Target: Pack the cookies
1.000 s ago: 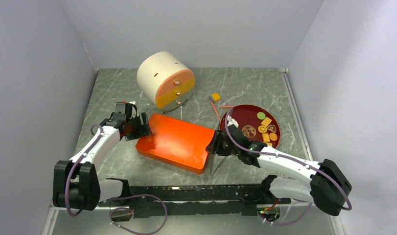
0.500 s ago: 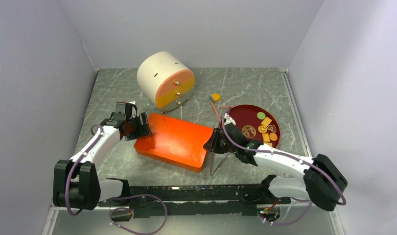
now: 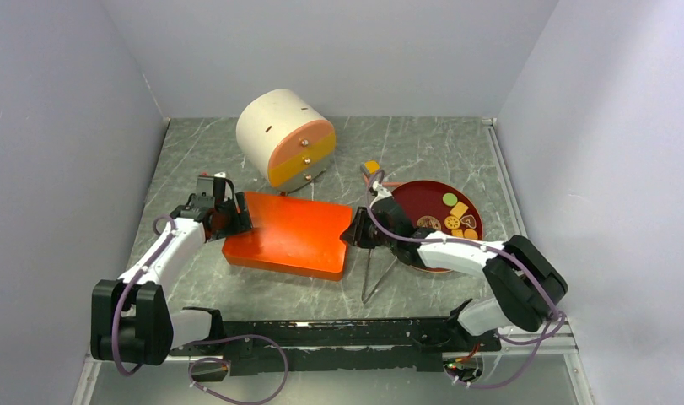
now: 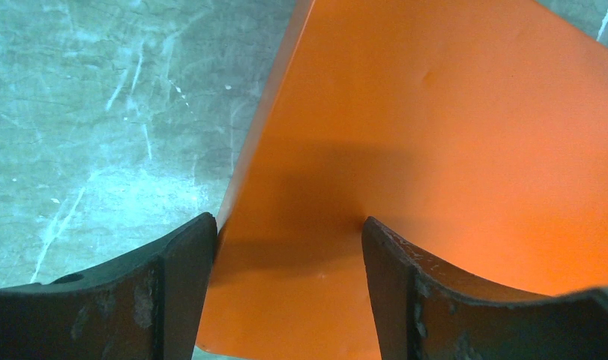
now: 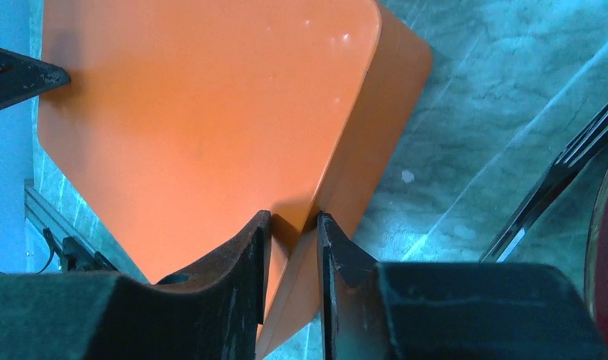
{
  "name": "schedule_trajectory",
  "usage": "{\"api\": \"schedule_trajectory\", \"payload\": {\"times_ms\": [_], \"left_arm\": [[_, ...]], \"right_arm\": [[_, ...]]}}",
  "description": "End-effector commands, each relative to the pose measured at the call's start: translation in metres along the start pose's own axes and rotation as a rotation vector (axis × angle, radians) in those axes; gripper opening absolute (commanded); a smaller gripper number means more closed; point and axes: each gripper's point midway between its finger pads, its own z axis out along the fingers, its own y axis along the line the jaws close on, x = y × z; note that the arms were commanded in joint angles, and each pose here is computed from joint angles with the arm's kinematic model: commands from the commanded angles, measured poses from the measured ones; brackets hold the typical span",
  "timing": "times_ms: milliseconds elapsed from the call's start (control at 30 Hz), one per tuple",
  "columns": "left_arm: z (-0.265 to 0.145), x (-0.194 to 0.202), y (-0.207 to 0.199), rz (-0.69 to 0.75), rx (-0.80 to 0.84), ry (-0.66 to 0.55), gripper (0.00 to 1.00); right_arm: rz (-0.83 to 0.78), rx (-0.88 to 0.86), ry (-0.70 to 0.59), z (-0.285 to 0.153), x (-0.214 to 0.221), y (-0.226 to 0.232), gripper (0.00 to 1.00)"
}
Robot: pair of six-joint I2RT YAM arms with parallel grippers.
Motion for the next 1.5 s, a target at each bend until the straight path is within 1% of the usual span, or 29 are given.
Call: {"api": "schedule_trajectory", "payload": {"times_ms": [0, 67, 233, 333, 467, 600, 733, 900, 1033, 1133, 1233, 1333, 1467], "left_arm": [[-0.008, -0.002, -0.008, -0.011, 0.02, -0.007, 0.74], [-0.012, -0.007, -0.009, -0.011, 0.027, -0.025, 0.74], [-0.021, -0.028, -0.007, -0.023, -0.003, -0.102, 0.77], [-0.025, -0.044, -0.008, -0.051, -0.017, -0.152, 0.79], [-0.025, -0.062, -0.009, -0.088, -0.028, -0.19, 0.8], [-0.015, -0.079, -0.011, -0.118, -0.009, -0.181, 0.79], [-0.001, -0.09, -0.009, -0.126, -0.013, -0.138, 0.75], [0.02, -0.093, -0.007, -0.135, -0.003, -0.083, 0.66], [0.048, -0.073, -0.001, -0.143, -0.003, 0.021, 0.59], [0.063, -0.057, 0.012, -0.184, -0.01, 0.099, 0.54], [0.067, -0.046, 0.015, -0.176, -0.014, 0.138, 0.53], [0.066, -0.039, 0.013, -0.172, 0.005, 0.149, 0.53], [0.064, -0.031, 0.01, -0.159, 0.023, 0.166, 0.55]], "right_arm": [[-0.08, 0.097, 0.09, 0.002, 0.015, -0.034, 0.31], [-0.089, 0.076, 0.046, -0.004, -0.006, -0.026, 0.39], [-0.102, 0.05, -0.078, -0.017, -0.061, -0.014, 0.51], [-0.109, 0.042, -0.132, -0.018, -0.086, -0.011, 0.52], [-0.088, 0.035, -0.159, -0.009, -0.108, -0.015, 0.52], [-0.074, 0.0, -0.167, 0.003, -0.122, -0.01, 0.5], [-0.063, -0.024, -0.107, 0.02, -0.113, -0.01, 0.49], [-0.044, 0.004, -0.043, 0.036, -0.092, -0.027, 0.43], [-0.021, 0.067, 0.022, 0.047, -0.069, -0.051, 0.39], [-0.005, 0.117, 0.075, 0.053, -0.051, -0.068, 0.32], [0.013, 0.16, 0.118, 0.054, -0.033, -0.083, 0.26], [0.026, 0.211, 0.153, 0.05, -0.016, -0.098, 0.23], [0.04, 0.233, 0.19, 0.039, 0.003, -0.108, 0.21]]}}
